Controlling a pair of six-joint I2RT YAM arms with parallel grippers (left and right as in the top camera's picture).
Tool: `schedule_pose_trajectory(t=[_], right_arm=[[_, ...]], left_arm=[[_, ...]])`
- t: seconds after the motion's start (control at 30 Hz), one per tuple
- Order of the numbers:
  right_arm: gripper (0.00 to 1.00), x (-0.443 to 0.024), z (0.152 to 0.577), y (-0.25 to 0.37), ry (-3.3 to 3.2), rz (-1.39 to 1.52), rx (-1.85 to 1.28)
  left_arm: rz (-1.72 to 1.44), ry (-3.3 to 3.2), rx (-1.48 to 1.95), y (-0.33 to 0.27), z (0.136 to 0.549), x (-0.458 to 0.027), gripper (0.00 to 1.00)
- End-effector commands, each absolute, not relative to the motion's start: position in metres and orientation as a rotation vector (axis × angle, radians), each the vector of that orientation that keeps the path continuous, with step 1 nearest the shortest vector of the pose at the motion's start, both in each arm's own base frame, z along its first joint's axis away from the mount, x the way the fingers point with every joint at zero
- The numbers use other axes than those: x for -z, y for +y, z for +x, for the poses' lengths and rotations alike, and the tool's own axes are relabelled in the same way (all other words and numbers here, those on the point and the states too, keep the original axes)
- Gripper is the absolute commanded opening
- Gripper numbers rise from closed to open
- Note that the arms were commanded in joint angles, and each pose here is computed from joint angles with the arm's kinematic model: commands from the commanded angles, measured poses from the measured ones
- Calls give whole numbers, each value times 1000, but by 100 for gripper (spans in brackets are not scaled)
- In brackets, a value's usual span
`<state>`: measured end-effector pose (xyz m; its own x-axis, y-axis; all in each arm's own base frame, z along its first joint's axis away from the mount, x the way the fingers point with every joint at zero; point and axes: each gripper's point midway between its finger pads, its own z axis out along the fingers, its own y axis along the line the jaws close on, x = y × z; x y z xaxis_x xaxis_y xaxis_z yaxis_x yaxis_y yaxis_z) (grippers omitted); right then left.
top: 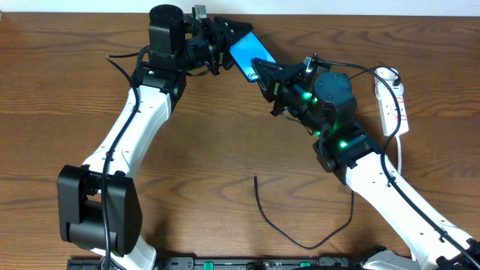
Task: Plug charger to phone and switch on socket
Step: 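Open the right gripper and withdraw it from the phone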
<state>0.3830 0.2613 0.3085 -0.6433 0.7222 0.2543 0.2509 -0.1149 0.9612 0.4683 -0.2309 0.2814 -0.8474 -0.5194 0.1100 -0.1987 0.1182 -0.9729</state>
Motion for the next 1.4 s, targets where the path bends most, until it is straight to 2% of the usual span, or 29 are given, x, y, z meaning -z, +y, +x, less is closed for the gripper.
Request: schedule_pose_trajectory(t=[0.0, 0.27, 0.67, 0.7, 0.77, 0.87, 0.93, 1.0, 1.07, 1.17, 1.37], right_arm=[[1, -324, 383, 263, 1768, 1050, -1843], [1, -322, 382, 264, 1777, 1054, -1839], [1, -318, 382, 264, 1790, 1066, -1828], [4, -318, 381, 264, 1790, 1066, -1828], [17, -319, 382, 264, 1789, 1066, -1828], [55, -319, 382, 264, 1788, 1066, -1828], [75, -319, 382, 264, 1788, 1066, -1828], [87, -319, 382, 264, 1788, 1066, -1828], [94, -319, 382, 264, 1788, 1067, -1828], [98, -319, 382, 264, 1788, 1066, -1828], [99, -318, 383, 262, 1788, 1047, -1810]], left_arm=[[-641, 2089, 1808, -232, 466, -310, 36], [-641, 2089, 1808, -232, 466, -310, 8], [-641, 2089, 1808, -232, 466, -310, 7], [-641, 2089, 1808, -232, 466, -310, 7], [-642, 2088, 1808, -231, 466, -310, 7], [-644, 2087, 1806, -230, 466, -310, 7], [-645, 2086, 1805, -230, 467, -310, 7], [-648, 2083, 1803, -228, 468, -310, 7], [-654, 2079, 1800, -225, 469, -310, 7], [-670, 2067, 1791, -217, 473, -310, 7], [-713, 2032, 1770, -188, 483, -310, 7]])
